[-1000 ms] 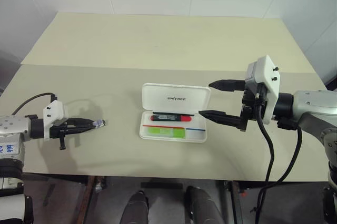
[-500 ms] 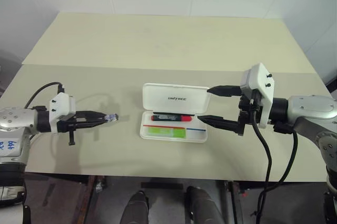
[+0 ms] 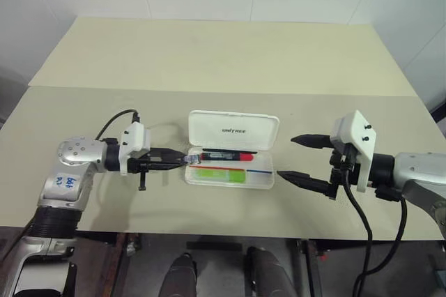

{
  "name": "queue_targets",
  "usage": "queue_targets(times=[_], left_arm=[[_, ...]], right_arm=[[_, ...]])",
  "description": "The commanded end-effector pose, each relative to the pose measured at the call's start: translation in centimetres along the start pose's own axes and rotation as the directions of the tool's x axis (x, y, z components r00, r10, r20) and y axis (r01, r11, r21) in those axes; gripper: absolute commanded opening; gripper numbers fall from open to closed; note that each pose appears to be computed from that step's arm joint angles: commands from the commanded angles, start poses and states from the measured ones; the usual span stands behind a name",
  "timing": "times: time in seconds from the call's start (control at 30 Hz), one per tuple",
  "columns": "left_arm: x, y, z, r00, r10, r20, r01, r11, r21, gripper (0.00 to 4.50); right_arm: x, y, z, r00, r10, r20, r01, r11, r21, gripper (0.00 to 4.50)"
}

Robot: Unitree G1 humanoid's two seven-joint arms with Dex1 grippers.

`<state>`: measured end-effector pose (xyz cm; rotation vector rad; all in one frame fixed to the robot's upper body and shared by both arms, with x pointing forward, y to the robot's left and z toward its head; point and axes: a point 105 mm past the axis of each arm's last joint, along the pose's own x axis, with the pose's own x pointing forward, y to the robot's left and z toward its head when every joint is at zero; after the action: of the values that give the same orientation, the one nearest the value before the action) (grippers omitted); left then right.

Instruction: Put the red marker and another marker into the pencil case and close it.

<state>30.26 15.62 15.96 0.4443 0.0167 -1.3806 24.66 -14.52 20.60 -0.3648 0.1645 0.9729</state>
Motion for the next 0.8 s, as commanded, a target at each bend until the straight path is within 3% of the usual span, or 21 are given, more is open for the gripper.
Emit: queue_targets(times=[0.03,0.5,0.8], left_arm=[[1.6,0.4,1.0,1.0,-0.026,0.016,0.026,0.999,0.046,0.18],[7.3,0.5,2.9,0.991,-0.11,0.082,0.103,0.991,0.083,0.18],[10.5,-0.8,2.8,0.987,-0.142,0.081,0.137,0.989,0.06,0.18]], right_arm=[[-0.8,0.4,1.1,0.998,-0.046,0.038,0.048,0.997,-0.054,4.5],[-1.5,1.2,0.7,0.991,-0.125,0.043,0.126,0.992,-0.029,4.5],[-1.4,1.3,0.8,0.989,-0.139,0.048,0.14,0.99,-0.027,4.5]])
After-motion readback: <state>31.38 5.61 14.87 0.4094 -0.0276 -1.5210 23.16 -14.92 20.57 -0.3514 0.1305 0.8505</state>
